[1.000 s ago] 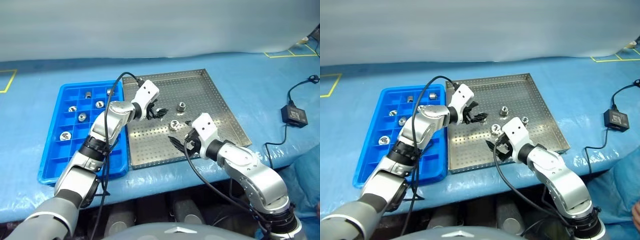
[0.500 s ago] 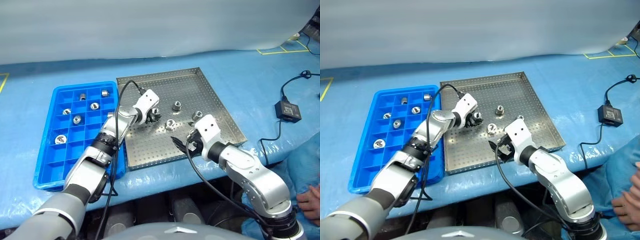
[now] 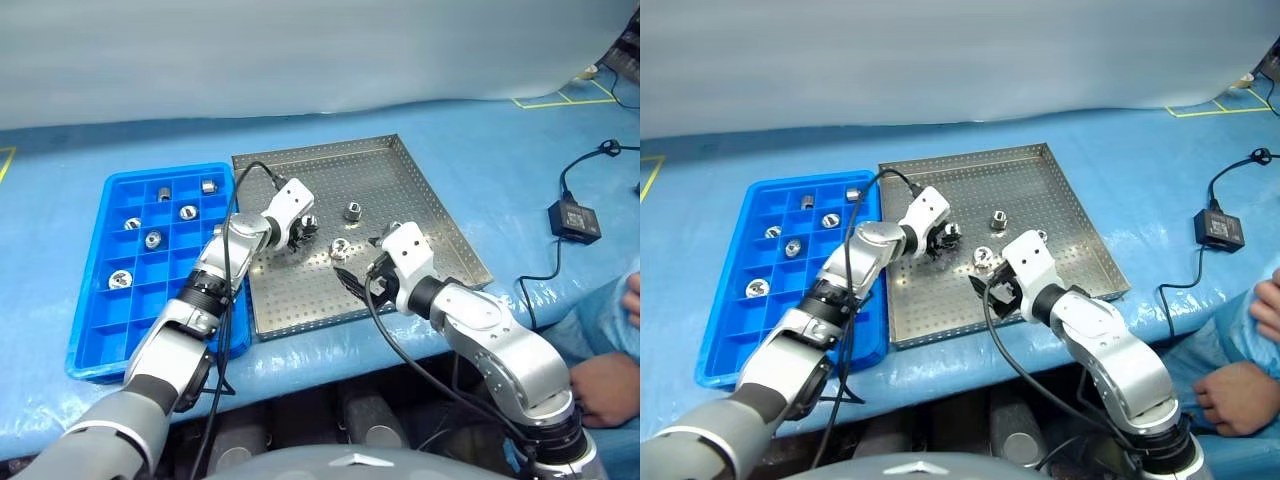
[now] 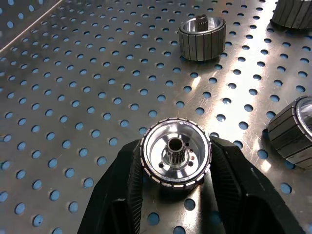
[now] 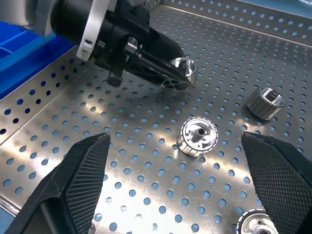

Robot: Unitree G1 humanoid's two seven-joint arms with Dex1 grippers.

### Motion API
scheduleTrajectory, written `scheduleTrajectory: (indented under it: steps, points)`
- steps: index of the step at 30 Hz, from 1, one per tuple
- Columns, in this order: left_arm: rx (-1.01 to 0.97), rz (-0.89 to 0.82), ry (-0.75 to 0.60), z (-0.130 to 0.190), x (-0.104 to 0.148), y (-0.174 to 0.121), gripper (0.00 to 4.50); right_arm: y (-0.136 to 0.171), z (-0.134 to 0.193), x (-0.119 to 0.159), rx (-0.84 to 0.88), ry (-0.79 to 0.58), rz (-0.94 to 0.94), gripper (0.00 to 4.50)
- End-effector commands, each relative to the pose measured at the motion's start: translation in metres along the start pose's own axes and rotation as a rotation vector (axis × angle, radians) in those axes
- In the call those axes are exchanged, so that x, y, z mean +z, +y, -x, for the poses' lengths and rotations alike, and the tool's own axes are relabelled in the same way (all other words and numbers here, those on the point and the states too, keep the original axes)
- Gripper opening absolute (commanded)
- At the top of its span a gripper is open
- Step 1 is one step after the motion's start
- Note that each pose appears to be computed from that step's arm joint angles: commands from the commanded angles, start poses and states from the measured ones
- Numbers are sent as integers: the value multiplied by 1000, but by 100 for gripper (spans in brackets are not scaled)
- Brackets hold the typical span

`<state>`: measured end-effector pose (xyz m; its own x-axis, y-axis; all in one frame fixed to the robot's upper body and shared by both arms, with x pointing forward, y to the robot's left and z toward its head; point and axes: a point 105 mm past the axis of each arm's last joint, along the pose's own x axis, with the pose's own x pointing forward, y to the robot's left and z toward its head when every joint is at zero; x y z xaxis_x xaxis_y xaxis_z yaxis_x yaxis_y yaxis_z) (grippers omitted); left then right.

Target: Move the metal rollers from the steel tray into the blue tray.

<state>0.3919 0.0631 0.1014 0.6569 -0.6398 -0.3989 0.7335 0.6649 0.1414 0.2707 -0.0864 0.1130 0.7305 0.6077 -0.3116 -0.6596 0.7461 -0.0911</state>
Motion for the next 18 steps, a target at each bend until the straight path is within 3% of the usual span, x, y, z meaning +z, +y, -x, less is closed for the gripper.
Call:
scheduleTrajectory:
  steps: [1,6,13,18]
  points:
    - [-15,-17,-145,39,39,4,166,11,-1,10,113,-57,-68,450]
    - [0,-31,-159,98,37,-8,166,28,1,28,295,-141,-113,450]
    - [320,63,-23,173,-15,-4,166,58,-3,42,517,-166,-98,450]
    - [595,184,83,219,-54,0,166,58,-17,40,520,-139,-73,450]
